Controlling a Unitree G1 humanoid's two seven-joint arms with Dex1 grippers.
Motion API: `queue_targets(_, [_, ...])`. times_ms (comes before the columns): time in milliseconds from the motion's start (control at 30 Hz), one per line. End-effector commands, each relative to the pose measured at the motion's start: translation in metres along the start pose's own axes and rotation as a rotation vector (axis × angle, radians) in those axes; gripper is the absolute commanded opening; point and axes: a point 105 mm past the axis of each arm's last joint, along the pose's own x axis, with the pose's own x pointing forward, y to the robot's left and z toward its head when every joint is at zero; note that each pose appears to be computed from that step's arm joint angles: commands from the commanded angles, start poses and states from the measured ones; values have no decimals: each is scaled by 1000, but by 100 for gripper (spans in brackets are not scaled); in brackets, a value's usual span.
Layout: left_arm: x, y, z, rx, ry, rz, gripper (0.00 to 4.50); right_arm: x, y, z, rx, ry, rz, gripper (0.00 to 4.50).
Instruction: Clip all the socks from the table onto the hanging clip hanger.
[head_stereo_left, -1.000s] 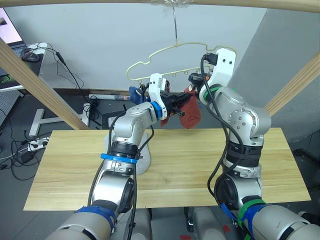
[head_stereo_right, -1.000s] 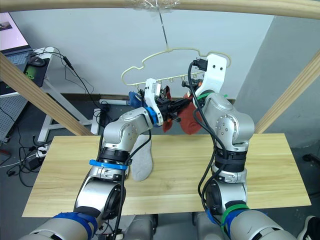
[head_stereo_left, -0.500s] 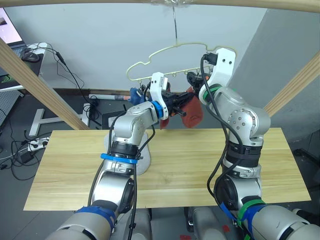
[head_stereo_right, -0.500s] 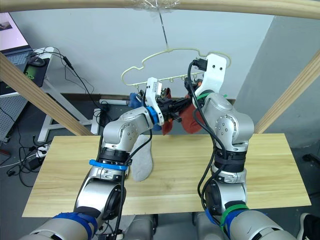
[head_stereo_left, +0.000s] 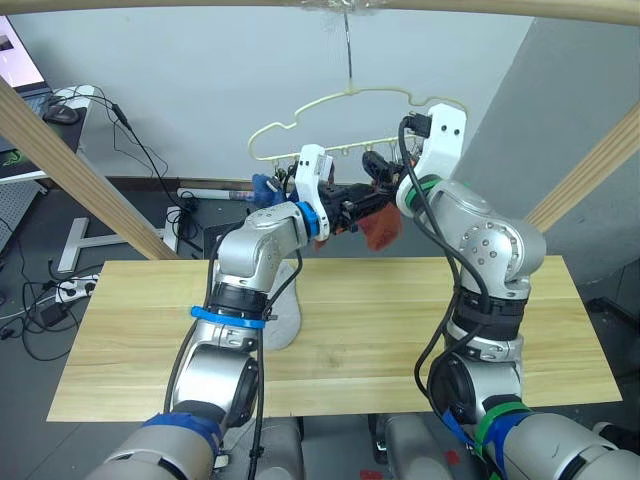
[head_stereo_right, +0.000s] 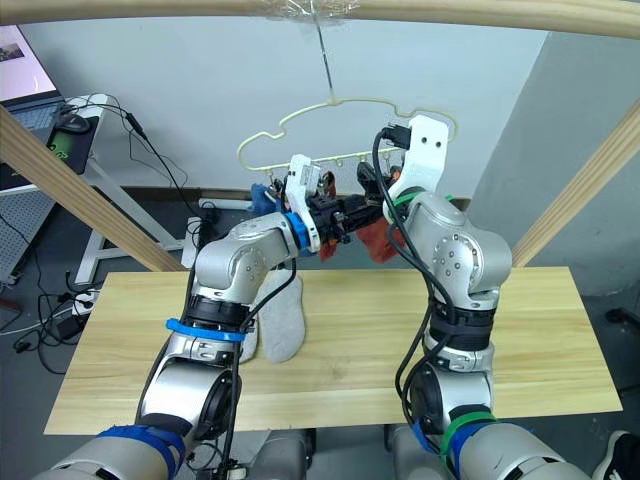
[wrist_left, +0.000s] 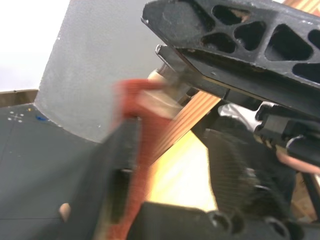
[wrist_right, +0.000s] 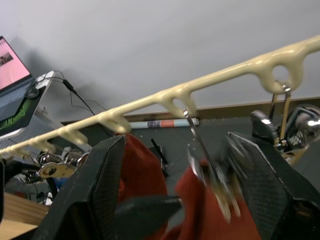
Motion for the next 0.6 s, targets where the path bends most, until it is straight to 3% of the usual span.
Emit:
queue_targets(33, [-9,-6,8,54,-9,-37,373,-10,4,3,-9,-16,22,340])
queue_targets(67, [-12,-6,8,64,-2,-41,401,-12,3,2,-12,-9,21,340])
queue_targets(333, [-40,-16,19,123,24,-144,401,-31,-5,-8,-113,14,-16,340])
queue_targets(600, [-68,-24,36,223,53,-273,401,-45,-9,-11,-261,-70,-85,340])
